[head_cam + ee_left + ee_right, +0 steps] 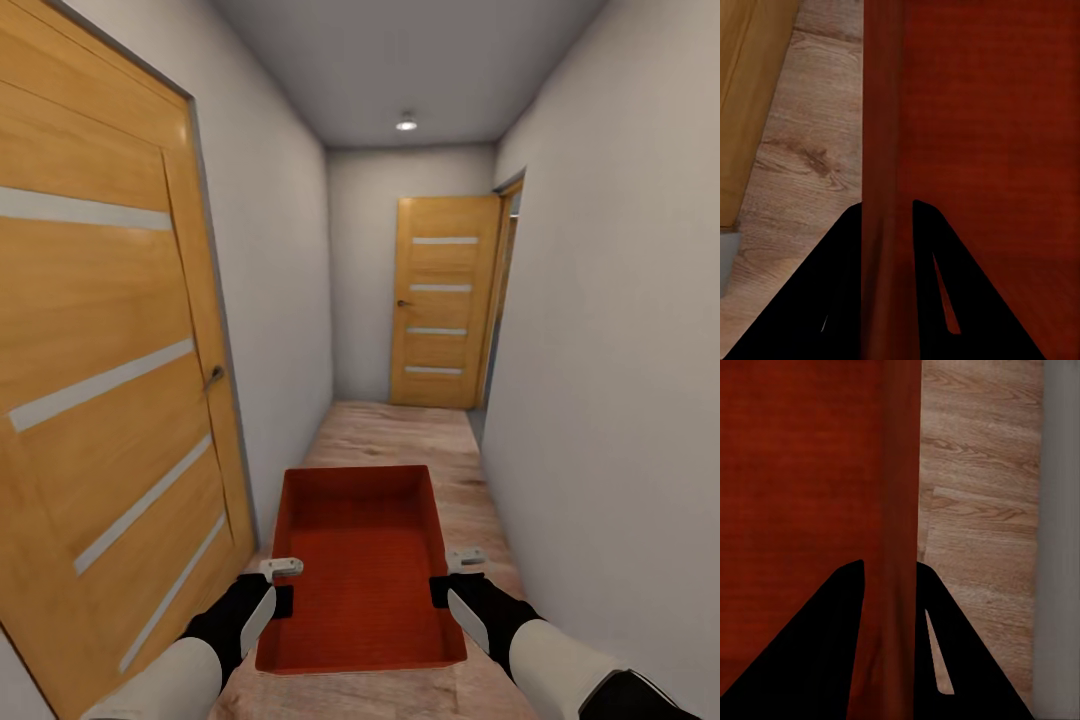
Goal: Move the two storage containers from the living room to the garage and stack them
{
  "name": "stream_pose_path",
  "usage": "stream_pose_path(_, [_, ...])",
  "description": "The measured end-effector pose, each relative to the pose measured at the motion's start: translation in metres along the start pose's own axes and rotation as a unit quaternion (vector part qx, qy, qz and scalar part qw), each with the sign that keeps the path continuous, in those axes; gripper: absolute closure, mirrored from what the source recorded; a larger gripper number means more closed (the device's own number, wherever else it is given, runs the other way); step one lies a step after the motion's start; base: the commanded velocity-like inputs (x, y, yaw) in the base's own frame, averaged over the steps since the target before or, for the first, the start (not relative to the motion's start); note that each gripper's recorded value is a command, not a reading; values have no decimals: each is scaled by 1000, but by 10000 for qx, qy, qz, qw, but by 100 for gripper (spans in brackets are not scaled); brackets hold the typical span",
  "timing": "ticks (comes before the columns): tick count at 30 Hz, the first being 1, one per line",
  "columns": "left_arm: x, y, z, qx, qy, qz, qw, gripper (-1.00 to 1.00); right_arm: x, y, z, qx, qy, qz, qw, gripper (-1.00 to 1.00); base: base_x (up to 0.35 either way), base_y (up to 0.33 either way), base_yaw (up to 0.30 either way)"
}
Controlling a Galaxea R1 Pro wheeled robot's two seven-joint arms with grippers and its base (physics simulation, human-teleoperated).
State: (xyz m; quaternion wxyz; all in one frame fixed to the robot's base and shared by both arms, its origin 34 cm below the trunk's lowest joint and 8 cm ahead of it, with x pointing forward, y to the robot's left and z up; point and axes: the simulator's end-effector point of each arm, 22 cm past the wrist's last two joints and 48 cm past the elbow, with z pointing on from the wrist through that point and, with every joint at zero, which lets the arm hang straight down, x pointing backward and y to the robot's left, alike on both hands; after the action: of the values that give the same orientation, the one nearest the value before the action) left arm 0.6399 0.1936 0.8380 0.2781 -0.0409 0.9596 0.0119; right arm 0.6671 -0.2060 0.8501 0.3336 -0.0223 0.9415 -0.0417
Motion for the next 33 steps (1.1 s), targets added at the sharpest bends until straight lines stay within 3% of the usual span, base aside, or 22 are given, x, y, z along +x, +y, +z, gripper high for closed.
stream_pose_path(15, [0,0,0,1,-1,0,10000,100,0,0,0,1,0,1,10000,100,322,0,-172])
stream_pose_path(33, [0,0,0,0,2,-1,10000,100,0,0,0,0,2,-1,10000,100,323,0,-10])
